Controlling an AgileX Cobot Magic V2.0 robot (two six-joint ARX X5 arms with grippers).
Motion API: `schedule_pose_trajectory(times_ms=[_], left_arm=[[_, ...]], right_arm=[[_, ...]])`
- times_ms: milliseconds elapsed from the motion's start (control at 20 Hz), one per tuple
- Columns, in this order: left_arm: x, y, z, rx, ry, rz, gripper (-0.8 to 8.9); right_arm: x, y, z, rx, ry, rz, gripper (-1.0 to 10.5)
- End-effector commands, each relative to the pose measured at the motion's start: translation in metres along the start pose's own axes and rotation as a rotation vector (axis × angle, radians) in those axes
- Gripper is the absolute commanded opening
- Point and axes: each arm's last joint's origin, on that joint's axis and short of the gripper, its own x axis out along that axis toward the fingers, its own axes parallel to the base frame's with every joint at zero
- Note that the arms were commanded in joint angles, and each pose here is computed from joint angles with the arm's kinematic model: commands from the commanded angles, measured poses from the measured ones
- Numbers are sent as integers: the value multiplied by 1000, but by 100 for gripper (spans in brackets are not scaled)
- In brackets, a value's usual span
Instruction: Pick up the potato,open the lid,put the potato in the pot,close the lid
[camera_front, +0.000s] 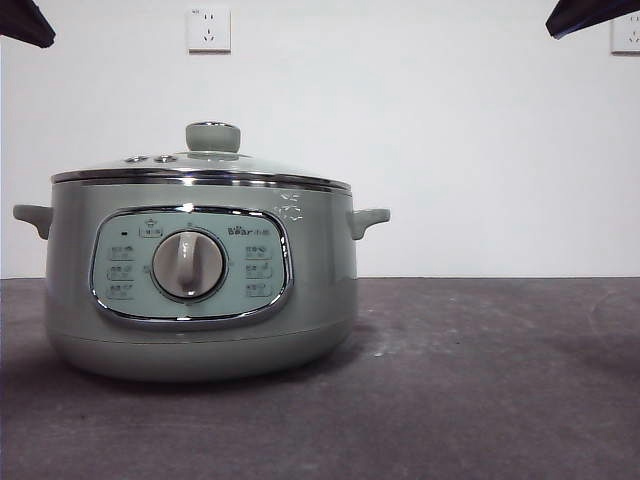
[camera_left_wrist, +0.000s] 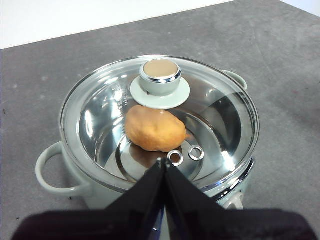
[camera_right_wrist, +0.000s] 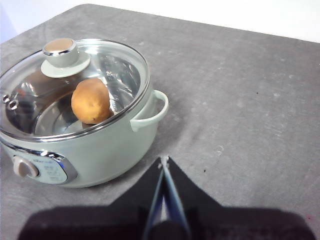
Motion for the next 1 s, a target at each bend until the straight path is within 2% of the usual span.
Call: schedule_pose_trajectory(times_ms=[50,250,450,600,750,1000], left_arm=[[-5,2,-3,78,4,24,-3],[-19,17,-13,51,-74,107,-3],[-17,34,-49,1,-226,217,-3],[-8,43,-83,-5,-308,256,-3],[1,49,-111,-20,-304,311,-3],[12,53,-135,-36,-251,340,-3]], right_arm=[[1,0,-1,10,-2,1,-16],[0,0,-1,11,-4,1,-16],[0,0,-1,11,-4,1,-16],[0,0,-1,11,-4,1,-16],[0,0,-1,11,-4,1,-16],[0,0,-1,11,-4,1,-16]])
